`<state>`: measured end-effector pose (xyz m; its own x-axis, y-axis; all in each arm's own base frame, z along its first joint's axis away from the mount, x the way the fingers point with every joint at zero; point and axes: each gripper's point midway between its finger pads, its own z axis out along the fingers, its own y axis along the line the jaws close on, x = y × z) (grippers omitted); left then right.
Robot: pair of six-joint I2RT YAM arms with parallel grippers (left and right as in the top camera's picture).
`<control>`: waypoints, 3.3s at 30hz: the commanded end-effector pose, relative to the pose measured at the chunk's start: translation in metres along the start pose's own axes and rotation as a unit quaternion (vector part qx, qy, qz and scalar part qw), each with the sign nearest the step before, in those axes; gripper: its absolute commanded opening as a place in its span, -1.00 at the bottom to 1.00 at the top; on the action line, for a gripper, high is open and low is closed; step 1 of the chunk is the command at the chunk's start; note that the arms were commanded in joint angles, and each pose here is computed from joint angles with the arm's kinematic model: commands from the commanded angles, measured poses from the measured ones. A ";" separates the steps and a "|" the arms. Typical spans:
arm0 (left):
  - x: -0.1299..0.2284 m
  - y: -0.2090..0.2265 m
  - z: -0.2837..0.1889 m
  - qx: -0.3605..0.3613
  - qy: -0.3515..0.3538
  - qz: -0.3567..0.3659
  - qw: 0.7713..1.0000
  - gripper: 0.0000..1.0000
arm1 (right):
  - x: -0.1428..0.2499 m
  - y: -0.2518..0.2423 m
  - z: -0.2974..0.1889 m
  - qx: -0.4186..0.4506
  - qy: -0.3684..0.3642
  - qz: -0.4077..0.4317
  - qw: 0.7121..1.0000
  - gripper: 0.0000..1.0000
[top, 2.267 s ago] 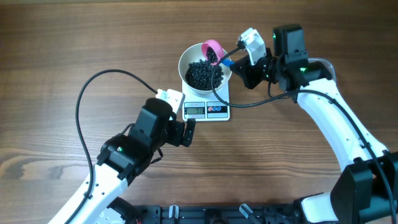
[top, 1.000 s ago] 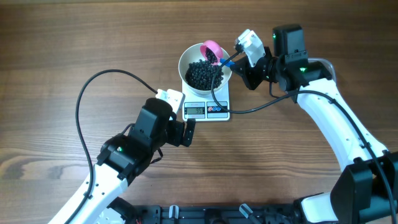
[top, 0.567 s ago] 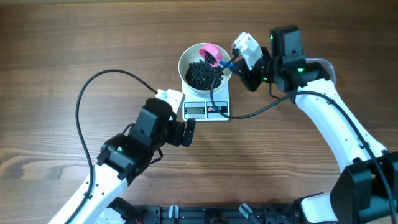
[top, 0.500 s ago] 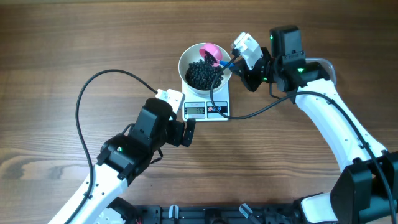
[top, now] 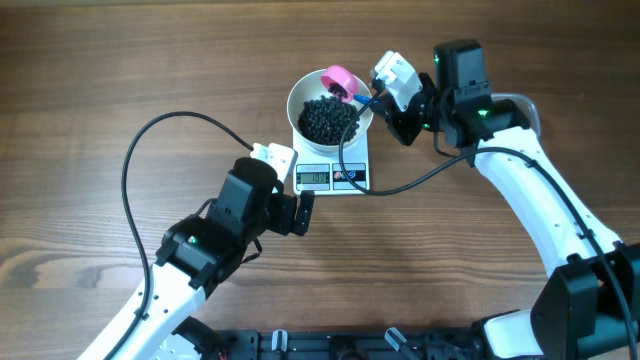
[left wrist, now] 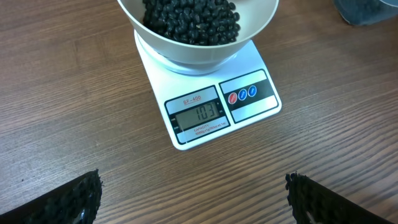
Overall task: Scoop item into bowl and weigh 150g on scale
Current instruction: 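Shake the tilted scoop over the bowl to empty remaining beans, then move the empty pink scoop right to the bean tub with the right gripper, then push the pink scoop into the black beans in the tub, right gripper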
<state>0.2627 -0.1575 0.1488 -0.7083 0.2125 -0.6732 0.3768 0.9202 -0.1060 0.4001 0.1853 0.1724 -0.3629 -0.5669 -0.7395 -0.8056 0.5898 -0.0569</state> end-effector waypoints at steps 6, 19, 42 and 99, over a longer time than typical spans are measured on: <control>0.001 0.004 0.001 -0.008 0.000 0.008 1.000 1.00 | -0.010 0.004 -0.006 -0.001 -0.016 -0.020 1.000 -0.91; 0.001 0.004 0.001 -0.008 0.001 0.008 1.000 1.00 | -0.010 0.015 -0.004 -0.016 -0.012 -0.067 0.998 -0.91; 0.001 0.004 0.001 -0.009 0.002 0.008 1.000 1.00 | -0.014 0.002 0.005 0.075 0.033 -0.171 0.982 -0.92; 0.001 0.004 0.001 -0.009 0.002 0.008 1.000 1.00 | 0.209 -0.117 -0.147 0.222 0.247 0.290 0.897 -0.92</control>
<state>0.2621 -0.1571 0.1482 -0.7104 0.2139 -0.6705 0.3765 0.9204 -0.1053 0.3514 -0.0833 0.1378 -0.8953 -0.2083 -0.3937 -0.1811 0.9778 -0.1054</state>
